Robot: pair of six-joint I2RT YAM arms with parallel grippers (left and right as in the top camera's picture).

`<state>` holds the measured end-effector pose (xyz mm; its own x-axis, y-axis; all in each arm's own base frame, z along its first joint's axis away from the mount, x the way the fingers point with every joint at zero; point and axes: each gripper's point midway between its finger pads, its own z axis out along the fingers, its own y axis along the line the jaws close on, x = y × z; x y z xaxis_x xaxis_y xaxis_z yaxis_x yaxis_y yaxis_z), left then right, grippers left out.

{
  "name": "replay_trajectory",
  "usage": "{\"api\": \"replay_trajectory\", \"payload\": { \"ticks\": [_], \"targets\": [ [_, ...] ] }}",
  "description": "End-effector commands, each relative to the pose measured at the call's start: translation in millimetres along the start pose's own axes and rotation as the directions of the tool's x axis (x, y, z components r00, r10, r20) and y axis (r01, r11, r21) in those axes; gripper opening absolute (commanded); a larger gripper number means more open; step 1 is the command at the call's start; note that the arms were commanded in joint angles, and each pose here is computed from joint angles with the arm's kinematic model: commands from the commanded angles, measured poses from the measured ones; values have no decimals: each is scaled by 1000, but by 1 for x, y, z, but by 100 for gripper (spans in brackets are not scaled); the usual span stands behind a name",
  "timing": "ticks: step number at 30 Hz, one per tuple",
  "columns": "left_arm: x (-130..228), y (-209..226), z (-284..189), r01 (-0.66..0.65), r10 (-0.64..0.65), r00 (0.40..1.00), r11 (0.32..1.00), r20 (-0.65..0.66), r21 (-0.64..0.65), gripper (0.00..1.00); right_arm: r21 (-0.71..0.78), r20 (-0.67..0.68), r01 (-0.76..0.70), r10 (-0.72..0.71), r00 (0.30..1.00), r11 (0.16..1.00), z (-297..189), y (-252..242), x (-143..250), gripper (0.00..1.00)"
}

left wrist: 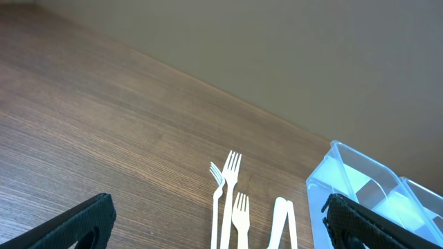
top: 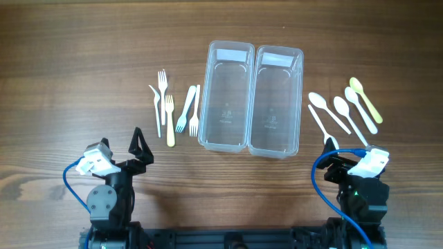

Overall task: Pack container
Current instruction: 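Raise both arms from rest and move the right gripper over the spoons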

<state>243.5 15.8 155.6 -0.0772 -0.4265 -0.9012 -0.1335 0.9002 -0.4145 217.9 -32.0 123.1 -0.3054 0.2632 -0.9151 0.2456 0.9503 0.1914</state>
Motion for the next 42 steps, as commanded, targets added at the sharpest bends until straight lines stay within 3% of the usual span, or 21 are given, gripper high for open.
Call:
{"api": "replay_trajectory", "payload": {
  "ticks": [1, 23, 26, 28, 30, 33, 36, 42],
  "targets": [
    [5, 1, 1, 10, -10, 1000, 1000, -10, 4, 100, -1, 15, -17, 17, 1000, 1000, -1, 0, -3, 100],
    [5, 1, 1, 10, -10, 1000, 1000, -10, 5, 100, -1, 15, -17, 17, 1000, 1000, -1, 0, -3, 100],
    [10, -9, 1, 11, -9, 999, 998, -40, 63, 100, -6, 18, -32, 32, 999, 999, -1, 1, -4, 100],
    [12, -13, 0, 13, -8, 999, 996, -52, 88, 100, -75, -3, -206, 206, 978, 976, -2, 13, -4, 100],
    [18, -24, -1, 17, -4, 996, 989, -85, 150, 100, -164, -120, -476, 462, 879, 864, -5, 34, 4, 100],
    [23, -37, -4, 25, 3, 993, 974, -121, 224, 100, -199, -225, -607, 567, 793, 770, -9, 50, 10, 100],
    [23, -43, -7, 31, 6, 989, 968, -148, 249, 100, -456, -190, -372, 320, 928, 808, -24, 87, -7, 100],
    [-2, -54, -15, 28, 19, 976, 977, -217, 210, 100, -525, -74, -202, 192, 979, 827, -48, 101, -57, 99]
  ]
}}
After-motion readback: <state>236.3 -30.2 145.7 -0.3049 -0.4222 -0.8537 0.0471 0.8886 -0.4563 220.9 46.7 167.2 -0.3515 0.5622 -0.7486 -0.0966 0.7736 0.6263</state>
